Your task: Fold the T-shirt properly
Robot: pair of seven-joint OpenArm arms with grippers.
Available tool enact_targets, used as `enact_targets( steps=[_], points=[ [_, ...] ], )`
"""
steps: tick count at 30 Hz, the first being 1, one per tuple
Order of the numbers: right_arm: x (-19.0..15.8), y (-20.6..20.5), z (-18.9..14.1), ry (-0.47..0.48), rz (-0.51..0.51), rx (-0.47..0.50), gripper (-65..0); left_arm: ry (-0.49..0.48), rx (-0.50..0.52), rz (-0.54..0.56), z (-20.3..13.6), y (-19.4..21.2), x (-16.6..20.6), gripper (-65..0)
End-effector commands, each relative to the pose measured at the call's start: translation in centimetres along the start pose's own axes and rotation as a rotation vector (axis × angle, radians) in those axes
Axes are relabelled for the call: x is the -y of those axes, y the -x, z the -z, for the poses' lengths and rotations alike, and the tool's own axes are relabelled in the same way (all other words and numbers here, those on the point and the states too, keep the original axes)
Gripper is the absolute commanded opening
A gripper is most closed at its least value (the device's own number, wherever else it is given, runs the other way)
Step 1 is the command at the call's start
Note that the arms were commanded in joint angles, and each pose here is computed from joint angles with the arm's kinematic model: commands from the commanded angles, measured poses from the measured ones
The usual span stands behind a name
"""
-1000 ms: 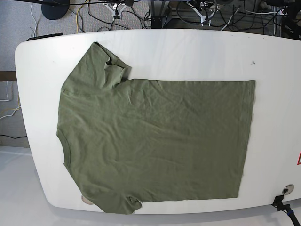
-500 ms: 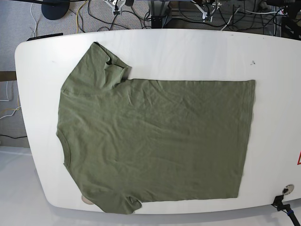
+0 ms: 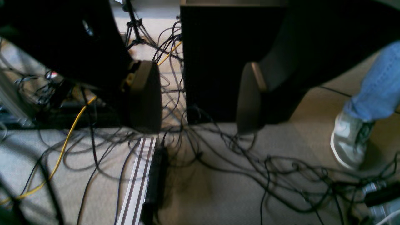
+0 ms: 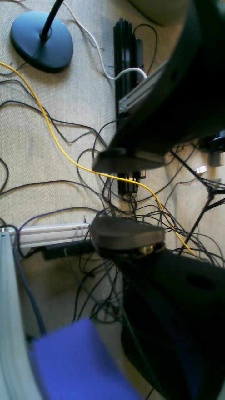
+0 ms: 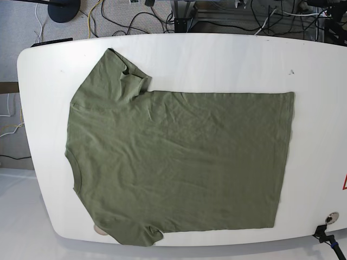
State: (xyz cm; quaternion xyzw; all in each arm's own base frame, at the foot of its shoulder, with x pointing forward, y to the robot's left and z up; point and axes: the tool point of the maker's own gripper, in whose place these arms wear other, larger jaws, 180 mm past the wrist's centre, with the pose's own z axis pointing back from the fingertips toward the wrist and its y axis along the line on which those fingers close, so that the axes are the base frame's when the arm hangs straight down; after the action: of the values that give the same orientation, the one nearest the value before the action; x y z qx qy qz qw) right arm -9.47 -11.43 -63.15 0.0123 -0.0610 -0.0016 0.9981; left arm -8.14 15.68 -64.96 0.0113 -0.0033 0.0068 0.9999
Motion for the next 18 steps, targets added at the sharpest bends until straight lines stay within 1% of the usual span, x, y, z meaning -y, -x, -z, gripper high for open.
enact_targets(
  steps=[1,4,9,13,18],
  points=[
    [1.2,-1.3,-0.8,0.013,-0.013,0.066,-38.8,-0.003,0.043,0.008,-0.7,0.1,-0.3,-28.6],
    [1.4,-1.2,-2.6,0.013,-0.016,0.112,-38.8,-0.001,0.085,0.017,-2.1,0.9,-0.2,-28.6],
    [2.2,-1.0,-6.0,0.020,-0.034,0.178,-38.8,0.003,0.187,0.028,-5.1,0.6,-0.1,-29.0],
    [1.9,-1.0,-8.6,0.013,-0.039,0.219,-38.5,-0.008,0.250,0.060,-7.9,0.5,-1.2,-28.8],
    [1.3,-2.3,-12.4,0.001,-0.044,0.295,-38.3,-0.009,0.331,0.103,-12.1,0.0,-1.8,-28.7]
  ],
)
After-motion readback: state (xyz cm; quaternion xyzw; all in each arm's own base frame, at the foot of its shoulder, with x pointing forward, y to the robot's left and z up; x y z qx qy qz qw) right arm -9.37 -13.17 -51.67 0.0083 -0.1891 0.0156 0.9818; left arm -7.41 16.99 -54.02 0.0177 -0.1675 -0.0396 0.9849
